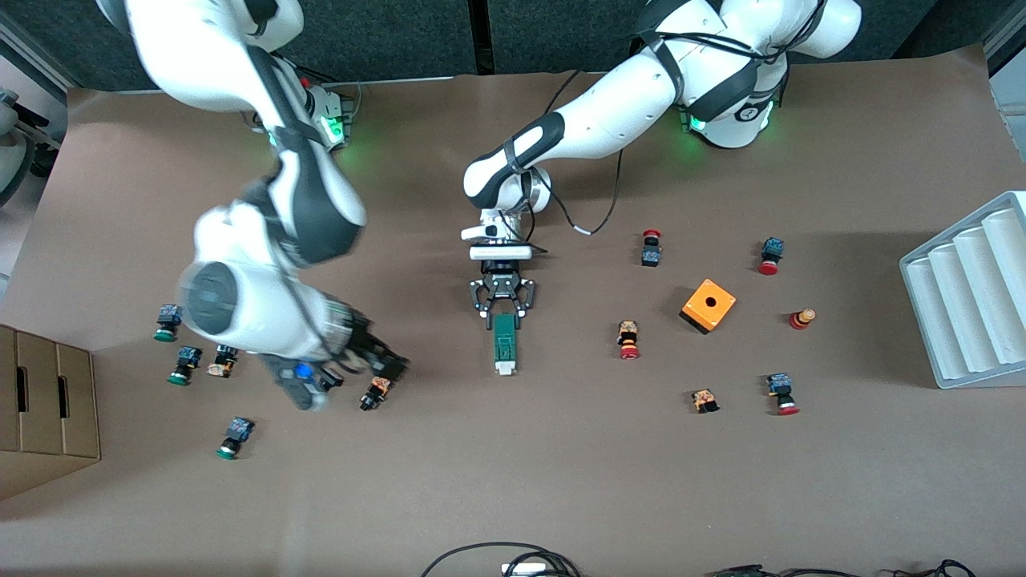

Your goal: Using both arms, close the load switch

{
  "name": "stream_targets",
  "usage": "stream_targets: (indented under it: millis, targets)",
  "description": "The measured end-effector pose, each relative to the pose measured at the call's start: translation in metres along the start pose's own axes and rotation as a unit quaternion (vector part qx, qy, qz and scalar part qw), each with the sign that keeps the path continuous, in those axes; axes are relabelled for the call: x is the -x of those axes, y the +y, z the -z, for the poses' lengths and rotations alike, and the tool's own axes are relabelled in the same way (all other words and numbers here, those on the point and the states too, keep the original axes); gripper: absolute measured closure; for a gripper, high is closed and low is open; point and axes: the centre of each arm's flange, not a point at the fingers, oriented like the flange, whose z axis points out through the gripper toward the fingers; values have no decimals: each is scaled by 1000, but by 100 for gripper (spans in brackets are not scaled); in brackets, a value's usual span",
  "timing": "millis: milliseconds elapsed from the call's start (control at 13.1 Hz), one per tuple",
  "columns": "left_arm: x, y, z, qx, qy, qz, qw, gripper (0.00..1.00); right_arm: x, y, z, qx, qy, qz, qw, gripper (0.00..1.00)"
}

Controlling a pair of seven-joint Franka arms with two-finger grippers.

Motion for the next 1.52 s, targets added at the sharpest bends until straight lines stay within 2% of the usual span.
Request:
stream_targets:
  millis: [229, 457, 610, 838, 990, 1067, 1295, 1524]
  targets:
    - [0, -1, -1, -4, -2, -5, 1000, 1, -26, 67, 63, 24, -5, 92, 995, 0]
    - [-8, 2, 0, -40, -29, -34, 998, 0, -58, 138, 121, 33, 6, 184, 982, 0]
    - [-25, 12, 6, -59, -55, -55, 995, 0, -75, 186, 148, 38, 17, 239, 970, 0]
    - [-47, 23, 16, -72, -84, -73, 991, 0, -77, 246, 167, 53, 39, 306, 950, 0]
    - [-66, 29, 21, -79, -118, -90, 986, 0, -74, 275, 169, 58, 61, 347, 934, 0]
    - [-80, 32, 23, -83, -134, -98, 983, 0, -74, 284, 169, 62, 67, 357, 930, 0]
    - [-127, 34, 24, -94, -194, -132, 968, 0, -75, 287, 171, 74, 80, 366, 924, 0]
    - [-184, 31, 23, -86, -270, -175, 943, 0, -75, 285, 175, 72, 90, 368, 923, 0]
